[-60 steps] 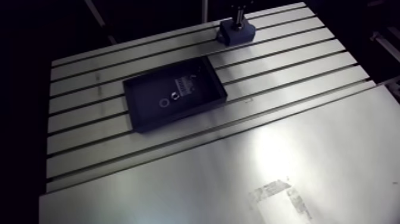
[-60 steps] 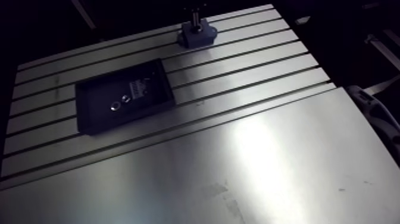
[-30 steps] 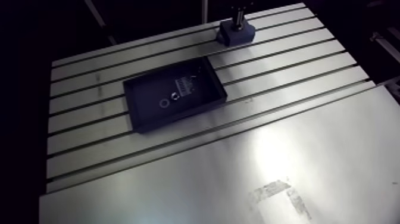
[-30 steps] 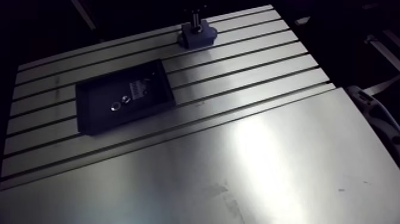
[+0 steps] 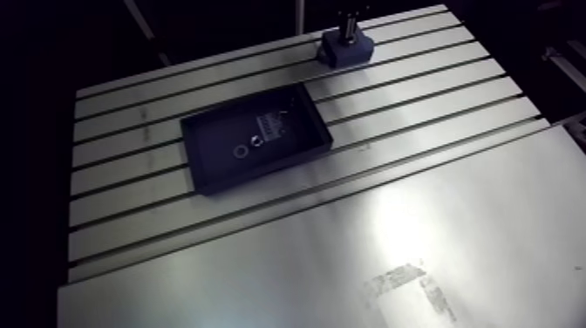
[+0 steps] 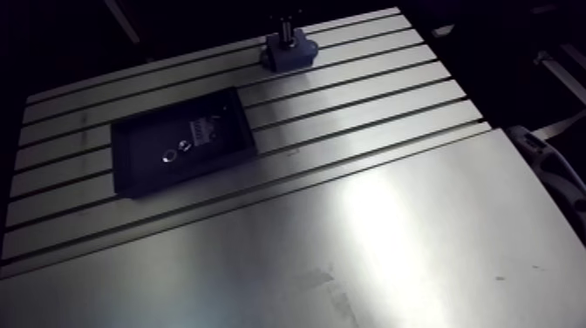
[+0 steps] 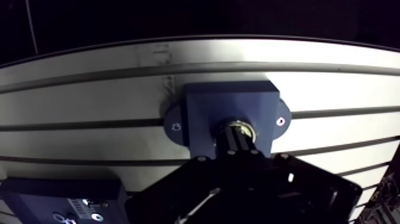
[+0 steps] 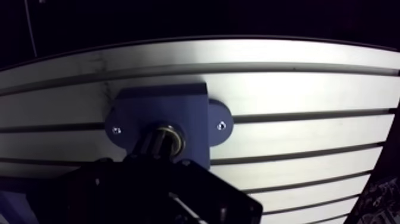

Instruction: Pick up the bearing and press it into the housing until flush.

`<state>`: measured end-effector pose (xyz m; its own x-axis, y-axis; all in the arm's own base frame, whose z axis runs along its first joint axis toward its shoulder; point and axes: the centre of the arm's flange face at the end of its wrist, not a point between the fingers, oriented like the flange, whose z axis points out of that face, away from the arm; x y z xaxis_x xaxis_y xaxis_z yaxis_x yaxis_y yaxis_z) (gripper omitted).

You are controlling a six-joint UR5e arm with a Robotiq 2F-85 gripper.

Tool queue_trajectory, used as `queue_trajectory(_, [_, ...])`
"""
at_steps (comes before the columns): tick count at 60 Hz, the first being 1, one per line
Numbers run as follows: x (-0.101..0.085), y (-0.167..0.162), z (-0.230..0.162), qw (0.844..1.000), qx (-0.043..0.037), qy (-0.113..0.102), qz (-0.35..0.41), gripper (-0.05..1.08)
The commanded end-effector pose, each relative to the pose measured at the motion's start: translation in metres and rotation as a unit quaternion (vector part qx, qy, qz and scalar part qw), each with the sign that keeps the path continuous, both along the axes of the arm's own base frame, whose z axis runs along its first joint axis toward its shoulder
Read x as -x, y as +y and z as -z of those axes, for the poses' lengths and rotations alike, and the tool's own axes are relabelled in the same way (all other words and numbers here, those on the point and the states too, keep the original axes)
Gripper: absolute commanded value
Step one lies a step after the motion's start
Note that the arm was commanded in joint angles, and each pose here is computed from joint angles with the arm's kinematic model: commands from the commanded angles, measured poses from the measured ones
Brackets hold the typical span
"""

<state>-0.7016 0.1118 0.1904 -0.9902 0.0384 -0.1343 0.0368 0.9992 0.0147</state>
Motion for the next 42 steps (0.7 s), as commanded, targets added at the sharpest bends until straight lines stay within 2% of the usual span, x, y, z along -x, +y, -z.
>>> queue_trajectory(1, [-0.0024,-0.0008,0.0012,1.000,0.0004,-0.002,0.000,1.02])
queue_trajectory(42, [-0.0038,0.0025,-0.0080,1.000,-0.0031,0.004,0.000,1.02])
